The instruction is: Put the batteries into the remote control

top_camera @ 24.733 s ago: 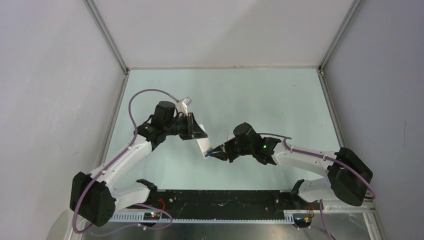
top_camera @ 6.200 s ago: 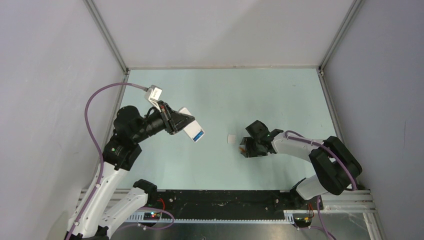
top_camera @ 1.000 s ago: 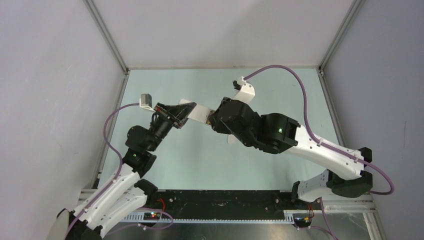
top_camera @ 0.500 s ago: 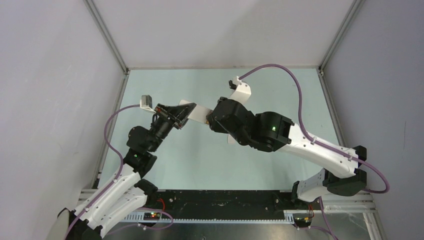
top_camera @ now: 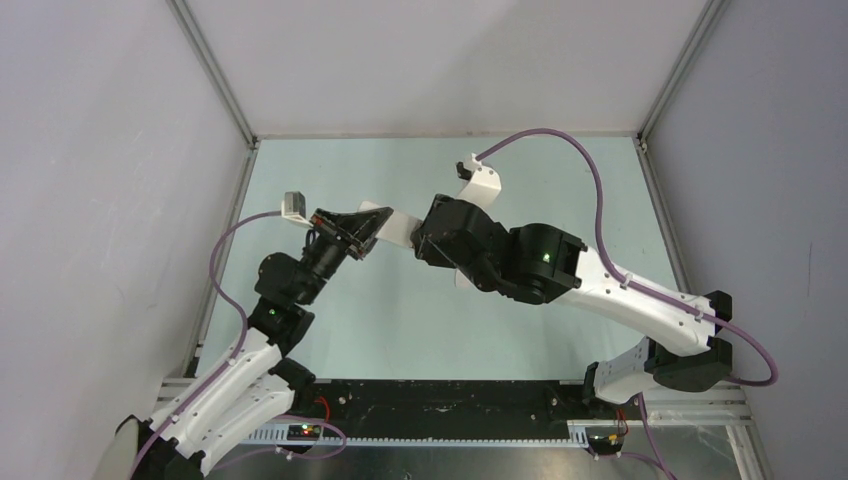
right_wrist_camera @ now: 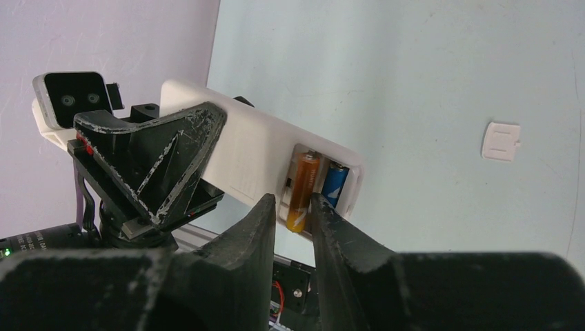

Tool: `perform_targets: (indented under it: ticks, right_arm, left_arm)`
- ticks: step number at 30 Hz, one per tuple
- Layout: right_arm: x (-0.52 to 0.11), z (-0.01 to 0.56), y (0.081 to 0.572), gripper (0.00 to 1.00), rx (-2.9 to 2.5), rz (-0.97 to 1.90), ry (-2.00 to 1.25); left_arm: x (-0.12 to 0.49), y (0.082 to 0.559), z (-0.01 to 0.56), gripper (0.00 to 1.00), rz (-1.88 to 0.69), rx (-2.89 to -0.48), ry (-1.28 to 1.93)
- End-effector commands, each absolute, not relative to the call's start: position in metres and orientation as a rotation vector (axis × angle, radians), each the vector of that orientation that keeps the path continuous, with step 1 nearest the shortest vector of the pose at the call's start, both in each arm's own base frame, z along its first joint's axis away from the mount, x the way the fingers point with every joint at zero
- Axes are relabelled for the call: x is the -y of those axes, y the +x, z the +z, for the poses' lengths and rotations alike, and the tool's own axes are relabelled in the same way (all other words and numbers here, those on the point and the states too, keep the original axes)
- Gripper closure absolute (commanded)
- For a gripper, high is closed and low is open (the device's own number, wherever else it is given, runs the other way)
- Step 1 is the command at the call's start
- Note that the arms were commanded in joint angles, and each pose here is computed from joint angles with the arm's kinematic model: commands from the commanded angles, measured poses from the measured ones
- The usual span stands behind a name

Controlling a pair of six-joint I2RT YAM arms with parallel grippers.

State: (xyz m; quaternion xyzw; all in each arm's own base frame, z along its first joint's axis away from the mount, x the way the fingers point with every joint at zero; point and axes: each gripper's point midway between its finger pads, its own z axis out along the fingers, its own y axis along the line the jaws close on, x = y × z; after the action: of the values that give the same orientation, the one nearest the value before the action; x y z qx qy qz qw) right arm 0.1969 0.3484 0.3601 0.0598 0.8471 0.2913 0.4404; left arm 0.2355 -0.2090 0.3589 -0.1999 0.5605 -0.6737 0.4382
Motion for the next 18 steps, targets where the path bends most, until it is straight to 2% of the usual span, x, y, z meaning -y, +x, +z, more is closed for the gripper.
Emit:
perform_targets:
  ticks: [1, 18]
  right_arm:
    - [-0.335, 0.355, 0.2, 0.69, -2.115, 0.638, 0.149]
    - [-0.32, 0.376, 0.192, 0.66, -2.09, 0.798, 0.154]
  left_arm:
    - [0.199, 0.227, 0.396, 1.0, -1.764, -1.234, -0.5]
    - [0.201, 0.228, 0.378, 1.0, -1.74, -1.272, -0.501]
